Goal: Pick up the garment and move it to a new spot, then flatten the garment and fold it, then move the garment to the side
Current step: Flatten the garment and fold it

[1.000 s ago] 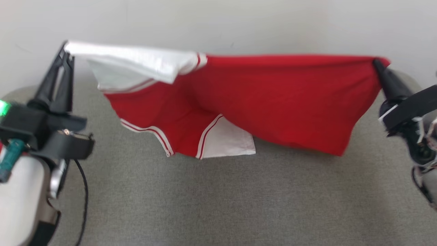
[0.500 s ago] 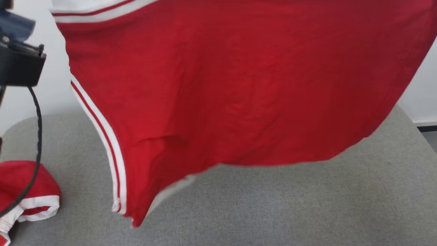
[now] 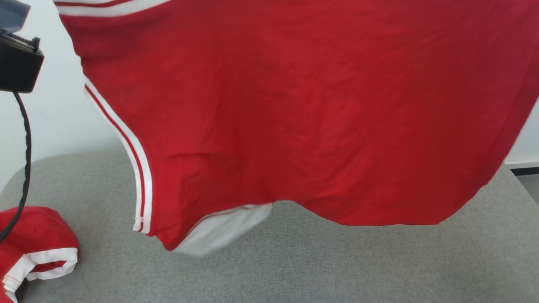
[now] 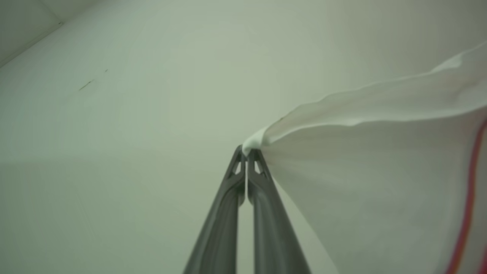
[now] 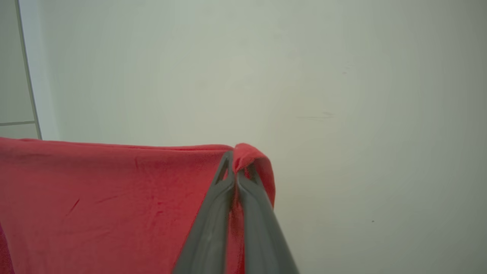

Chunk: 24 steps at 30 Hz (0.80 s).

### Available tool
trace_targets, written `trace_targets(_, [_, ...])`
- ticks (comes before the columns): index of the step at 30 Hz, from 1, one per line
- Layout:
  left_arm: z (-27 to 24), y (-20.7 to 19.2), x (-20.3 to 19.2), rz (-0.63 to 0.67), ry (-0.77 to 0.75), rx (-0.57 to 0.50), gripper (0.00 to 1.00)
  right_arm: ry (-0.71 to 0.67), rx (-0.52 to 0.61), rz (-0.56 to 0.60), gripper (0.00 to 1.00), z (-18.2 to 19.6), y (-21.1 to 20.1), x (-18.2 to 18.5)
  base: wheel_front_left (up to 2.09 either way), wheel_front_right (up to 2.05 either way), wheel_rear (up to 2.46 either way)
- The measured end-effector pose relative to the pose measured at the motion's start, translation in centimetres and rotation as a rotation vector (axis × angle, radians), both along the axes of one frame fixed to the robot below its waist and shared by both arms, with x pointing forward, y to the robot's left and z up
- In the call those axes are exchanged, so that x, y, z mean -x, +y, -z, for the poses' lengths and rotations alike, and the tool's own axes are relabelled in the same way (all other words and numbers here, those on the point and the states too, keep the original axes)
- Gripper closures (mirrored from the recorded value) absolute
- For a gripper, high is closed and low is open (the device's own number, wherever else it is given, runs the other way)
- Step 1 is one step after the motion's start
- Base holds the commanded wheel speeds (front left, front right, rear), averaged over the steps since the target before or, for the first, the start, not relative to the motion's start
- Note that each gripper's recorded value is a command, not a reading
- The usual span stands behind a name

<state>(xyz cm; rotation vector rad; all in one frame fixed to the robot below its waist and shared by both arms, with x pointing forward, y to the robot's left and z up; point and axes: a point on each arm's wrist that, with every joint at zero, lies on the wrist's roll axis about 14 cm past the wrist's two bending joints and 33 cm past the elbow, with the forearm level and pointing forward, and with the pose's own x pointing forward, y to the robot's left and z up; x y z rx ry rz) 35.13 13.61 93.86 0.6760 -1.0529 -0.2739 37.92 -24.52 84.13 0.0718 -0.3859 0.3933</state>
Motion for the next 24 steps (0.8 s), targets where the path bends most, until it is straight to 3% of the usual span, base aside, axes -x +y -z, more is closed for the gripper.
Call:
trace_targets(5, [1.6, -1.3, -1.1, 0.002, 0.041, -0.063, 1.0, 0.109, 0.028, 0.014, 1.0, 2.5, -0.3, -1.1, 0.0, 0.0, 0.0])
trace_targets(10, [5.6, -6.2, -4.2, 0.071, 0.167, -0.196, 1.0, 0.253, 0.056, 0.024, 1.0, 5.7, 0.3, -4.4, 0.0, 0.0, 0.0])
trace_targets(12, [7.1, -7.0, -7.8, 0.102, 0.319, -0.139, 1.0, 0.332, 0.079, 0.031, 1.0, 7.4, 1.2, -7.0, 0.0, 0.0, 0.0])
trace_targets(15, [7.2, -7.2, -11.3, 0.09, 0.418, -0.097, 1.0, 0.371, 0.112, 0.065, 1.0, 7.8, 1.5, -9.9, 0.0, 0.0, 0.0])
trace_targets(19, [5.7, -6.9, -15.9, 0.063, 0.427, -0.048, 1.0, 0.344, 0.132, 0.114, 1.0, 7.0, 2.1, -14.6, 0.0, 0.0, 0.0])
trace_targets(24, [2.6, -5.8, -20.9, 0.001, 0.227, -0.023, 1.0, 0.099, 0.139, 0.2, 1.0, 3.6, 3.1, -20.9, 0.0, 0.0, 0.0])
